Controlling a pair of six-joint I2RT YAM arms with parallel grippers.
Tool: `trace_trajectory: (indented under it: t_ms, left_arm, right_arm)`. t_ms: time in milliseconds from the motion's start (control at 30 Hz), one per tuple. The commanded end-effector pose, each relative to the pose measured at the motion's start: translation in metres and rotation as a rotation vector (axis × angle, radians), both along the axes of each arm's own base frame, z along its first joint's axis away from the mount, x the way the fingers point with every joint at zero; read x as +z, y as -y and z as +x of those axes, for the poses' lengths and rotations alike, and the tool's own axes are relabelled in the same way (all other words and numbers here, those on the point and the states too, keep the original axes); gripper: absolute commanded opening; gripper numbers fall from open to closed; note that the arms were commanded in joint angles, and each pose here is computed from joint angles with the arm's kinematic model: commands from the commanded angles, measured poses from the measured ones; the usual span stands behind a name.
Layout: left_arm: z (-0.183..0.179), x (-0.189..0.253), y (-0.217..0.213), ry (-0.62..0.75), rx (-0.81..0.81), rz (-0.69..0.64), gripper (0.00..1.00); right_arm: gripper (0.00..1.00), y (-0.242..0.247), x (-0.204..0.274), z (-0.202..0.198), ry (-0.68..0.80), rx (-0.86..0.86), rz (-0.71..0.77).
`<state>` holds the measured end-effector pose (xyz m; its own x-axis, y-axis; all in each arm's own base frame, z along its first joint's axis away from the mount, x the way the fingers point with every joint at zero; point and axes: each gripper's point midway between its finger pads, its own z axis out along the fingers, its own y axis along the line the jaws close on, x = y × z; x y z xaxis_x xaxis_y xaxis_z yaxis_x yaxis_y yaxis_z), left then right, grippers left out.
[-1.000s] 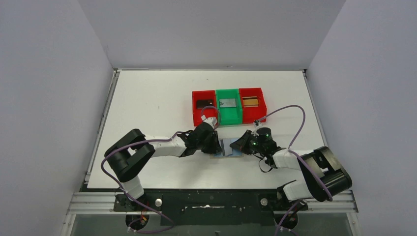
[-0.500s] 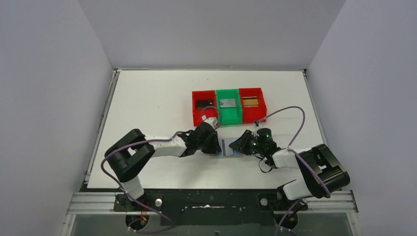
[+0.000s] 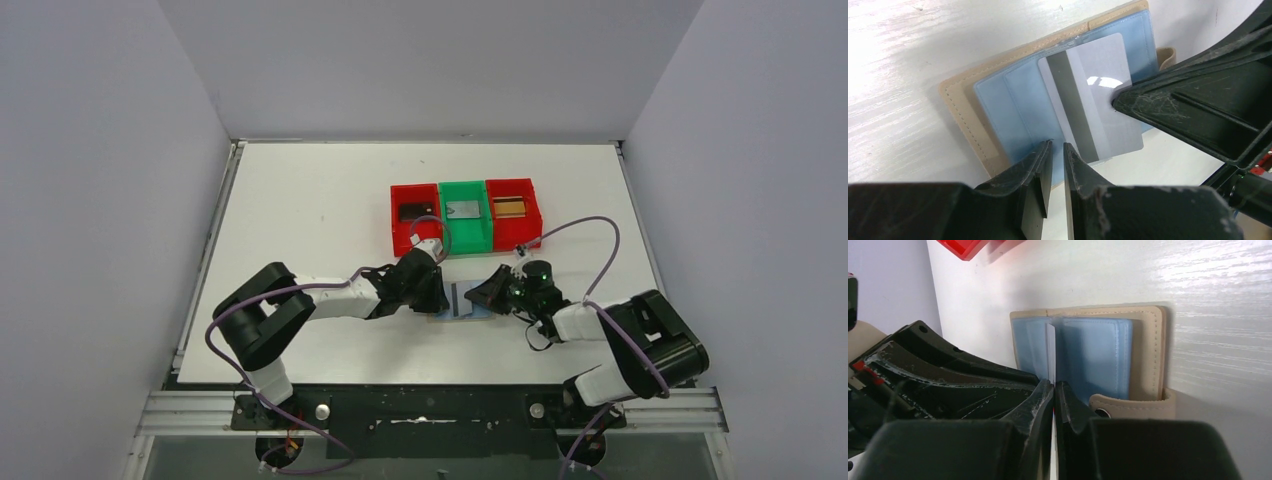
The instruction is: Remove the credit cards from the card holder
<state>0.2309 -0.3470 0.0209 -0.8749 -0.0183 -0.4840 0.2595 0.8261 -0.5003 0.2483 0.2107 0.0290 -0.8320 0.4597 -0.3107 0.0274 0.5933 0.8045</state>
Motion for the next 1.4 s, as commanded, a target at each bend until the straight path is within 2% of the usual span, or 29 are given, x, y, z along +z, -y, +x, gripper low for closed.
trace_trajectory:
  t_ms: [0, 267, 600, 867, 967, 1200, 1367]
  left_arm:
    - [-0.011, -0.025, -0.031, -0.037, 0.007, 0.152, 0.16]
    - [-0.004, -0.003, -0.023, 0.007, 0.008, 0.097, 0.17]
    - [0.006, 0.041, -0.021, 0.101, 0.037, 0.025, 0.34]
    - [-0.002, 0.02, -0.026, 0.053, 0.021, 0.062, 0.41]
    - [-0.003, 0.005, -0.028, 0.021, 0.028, 0.098, 0.41]
    - [-0.009, -0.009, -0.023, -0.025, 0.013, 0.089, 0.4]
    - [-0.011, -0.001, -0.01, -0.023, -0.011, 0.01, 0.28]
  right_arm:
    - [0.0, 0.013, 0.009, 0.01, 0.072, -0.052, -0.054]
    - [0.0, 0.033, 0.017, 0.012, 0.109, -0.105, -0.151]
    - [0.0, 0.03, 0.027, 0.012, 0.13, -0.085, -0.142]
    - [0.0, 0.015, 0.033, 0.011, 0.146, -0.029, -0.094]
    - [0.0, 0.011, 0.034, 0.011, 0.145, -0.01, -0.091]
    - [0.0, -0.003, 0.026, 0.008, 0.112, 0.042, -0.098]
    - [0.0, -0.004, 0.013, 0.008, 0.07, 0.017, -0.102]
